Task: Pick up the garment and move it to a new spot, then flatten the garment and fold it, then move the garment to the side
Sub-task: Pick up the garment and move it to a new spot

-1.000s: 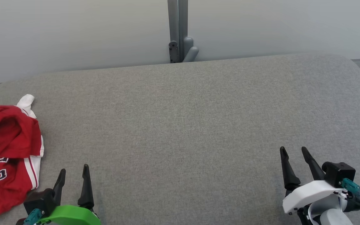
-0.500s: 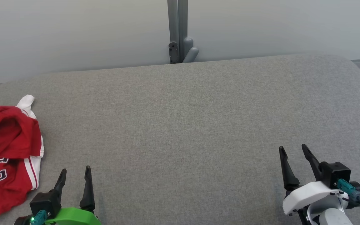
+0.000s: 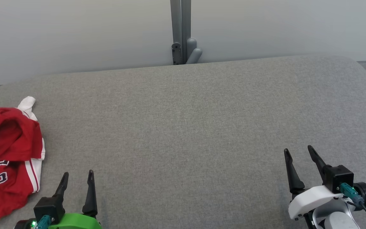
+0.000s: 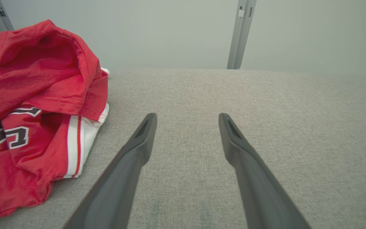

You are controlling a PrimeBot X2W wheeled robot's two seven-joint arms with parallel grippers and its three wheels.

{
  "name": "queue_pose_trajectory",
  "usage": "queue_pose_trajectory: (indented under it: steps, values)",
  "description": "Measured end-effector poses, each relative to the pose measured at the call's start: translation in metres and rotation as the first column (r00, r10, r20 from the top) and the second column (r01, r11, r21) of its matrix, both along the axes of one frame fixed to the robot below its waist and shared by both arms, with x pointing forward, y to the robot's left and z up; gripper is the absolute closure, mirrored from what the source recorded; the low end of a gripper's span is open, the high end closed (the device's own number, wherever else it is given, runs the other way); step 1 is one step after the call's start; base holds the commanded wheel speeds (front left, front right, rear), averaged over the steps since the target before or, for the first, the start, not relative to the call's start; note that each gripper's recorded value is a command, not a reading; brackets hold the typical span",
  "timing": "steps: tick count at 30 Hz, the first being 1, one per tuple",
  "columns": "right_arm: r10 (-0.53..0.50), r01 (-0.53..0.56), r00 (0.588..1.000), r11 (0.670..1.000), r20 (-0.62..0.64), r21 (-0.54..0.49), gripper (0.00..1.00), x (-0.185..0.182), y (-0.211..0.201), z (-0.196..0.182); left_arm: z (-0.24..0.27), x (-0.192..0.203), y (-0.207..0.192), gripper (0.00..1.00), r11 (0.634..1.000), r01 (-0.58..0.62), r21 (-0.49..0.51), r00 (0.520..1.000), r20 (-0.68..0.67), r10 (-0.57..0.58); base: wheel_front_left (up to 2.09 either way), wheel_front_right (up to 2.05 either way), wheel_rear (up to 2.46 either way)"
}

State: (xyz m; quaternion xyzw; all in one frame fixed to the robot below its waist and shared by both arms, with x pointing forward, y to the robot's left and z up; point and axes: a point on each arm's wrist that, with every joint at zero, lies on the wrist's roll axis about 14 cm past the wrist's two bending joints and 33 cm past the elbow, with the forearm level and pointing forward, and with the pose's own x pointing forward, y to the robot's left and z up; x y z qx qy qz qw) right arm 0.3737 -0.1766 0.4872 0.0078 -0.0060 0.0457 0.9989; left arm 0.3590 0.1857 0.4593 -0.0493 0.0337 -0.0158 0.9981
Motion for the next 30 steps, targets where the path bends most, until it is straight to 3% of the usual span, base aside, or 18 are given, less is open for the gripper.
queue_pose_trajectory:
  steps: [7, 17, 24, 30]
  values:
    - [0.037, -0.037, 0.999, 0.999, 0.002, 0.001, 0.00, 0.005, 0.013, 0.000, -0.002, -0.005, 0.012, 0.00, 0.999, -0.044, -0.012, 0.999, -0.005, 0.044, 0.00, 0.00, 0.00]
    - [0.197, -0.197, 0.980, 0.980, 0.008, -0.005, 0.00, 0.024, 0.067, 0.002, -0.011, -0.036, 0.055, 0.00, 0.980, -0.198, -0.006, 0.980, -0.035, 0.197, 0.00, 0.00, 0.00]
    - [0.365, -0.365, 0.931, 0.931, 0.007, 0.011, 0.00, 0.035, 0.131, 0.002, -0.018, -0.084, 0.104, 0.00, 0.924, -0.382, 0.001, 0.922, -0.062, 0.382, 0.00, 0.00, 0.00]
    - [0.520, -0.520, 0.854, 0.854, 0.002, 0.017, 0.00, 0.032, 0.194, 0.000, -0.026, -0.136, 0.140, 0.00, 0.842, -0.540, -0.006, 0.839, -0.088, 0.537, 0.00, 0.00, 0.00]
